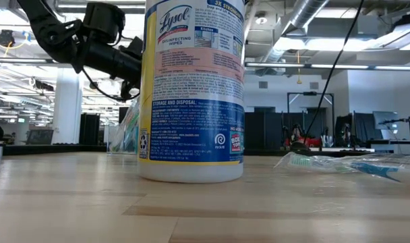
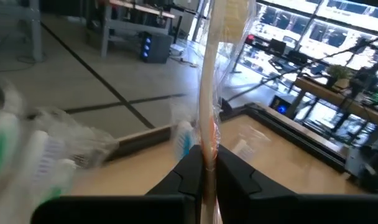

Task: Pick & Place toothbrushing station
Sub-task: Put the orange toothbrush into the transparent organizer

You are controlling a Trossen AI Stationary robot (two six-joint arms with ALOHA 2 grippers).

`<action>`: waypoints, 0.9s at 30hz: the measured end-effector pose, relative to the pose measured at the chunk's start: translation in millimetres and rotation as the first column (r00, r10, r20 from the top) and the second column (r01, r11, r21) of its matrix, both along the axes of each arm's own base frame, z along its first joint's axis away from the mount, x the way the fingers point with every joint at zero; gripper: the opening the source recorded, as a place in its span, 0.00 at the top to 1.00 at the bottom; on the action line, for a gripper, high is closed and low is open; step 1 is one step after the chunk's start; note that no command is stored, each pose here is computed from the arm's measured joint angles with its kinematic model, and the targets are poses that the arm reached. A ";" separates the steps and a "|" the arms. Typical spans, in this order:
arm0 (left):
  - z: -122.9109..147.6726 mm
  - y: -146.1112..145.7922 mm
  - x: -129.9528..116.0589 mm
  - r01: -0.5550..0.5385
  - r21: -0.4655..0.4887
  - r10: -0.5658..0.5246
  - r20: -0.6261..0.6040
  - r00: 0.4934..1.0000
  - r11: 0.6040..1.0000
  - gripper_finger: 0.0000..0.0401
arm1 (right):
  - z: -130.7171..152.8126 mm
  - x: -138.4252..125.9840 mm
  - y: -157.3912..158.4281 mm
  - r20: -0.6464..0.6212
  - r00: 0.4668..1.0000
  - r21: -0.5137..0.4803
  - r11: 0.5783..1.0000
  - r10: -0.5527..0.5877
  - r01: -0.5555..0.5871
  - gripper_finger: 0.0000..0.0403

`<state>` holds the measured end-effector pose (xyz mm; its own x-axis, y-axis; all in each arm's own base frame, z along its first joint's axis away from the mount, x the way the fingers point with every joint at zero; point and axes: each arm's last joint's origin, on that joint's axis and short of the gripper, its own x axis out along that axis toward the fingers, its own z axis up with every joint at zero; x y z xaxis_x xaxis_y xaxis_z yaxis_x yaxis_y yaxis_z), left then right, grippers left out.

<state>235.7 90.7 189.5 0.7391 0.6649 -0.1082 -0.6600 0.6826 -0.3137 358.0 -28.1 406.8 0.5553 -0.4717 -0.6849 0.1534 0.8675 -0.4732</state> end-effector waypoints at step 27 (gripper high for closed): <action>-11.5 15.4 4.6 -0.079 0.078 0.079 -0.009 0.997 0.994 0.95 | 1.6 2.4 0.0 0.029 1.000 -0.002 1.000 0.001 -0.001 0.73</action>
<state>240.3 106.2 178.0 0.6828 0.7279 -0.0630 -0.7163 0.6500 -0.2537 360.5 -28.0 408.4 0.5758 -0.4724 -0.6673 0.1663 0.8668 -0.4701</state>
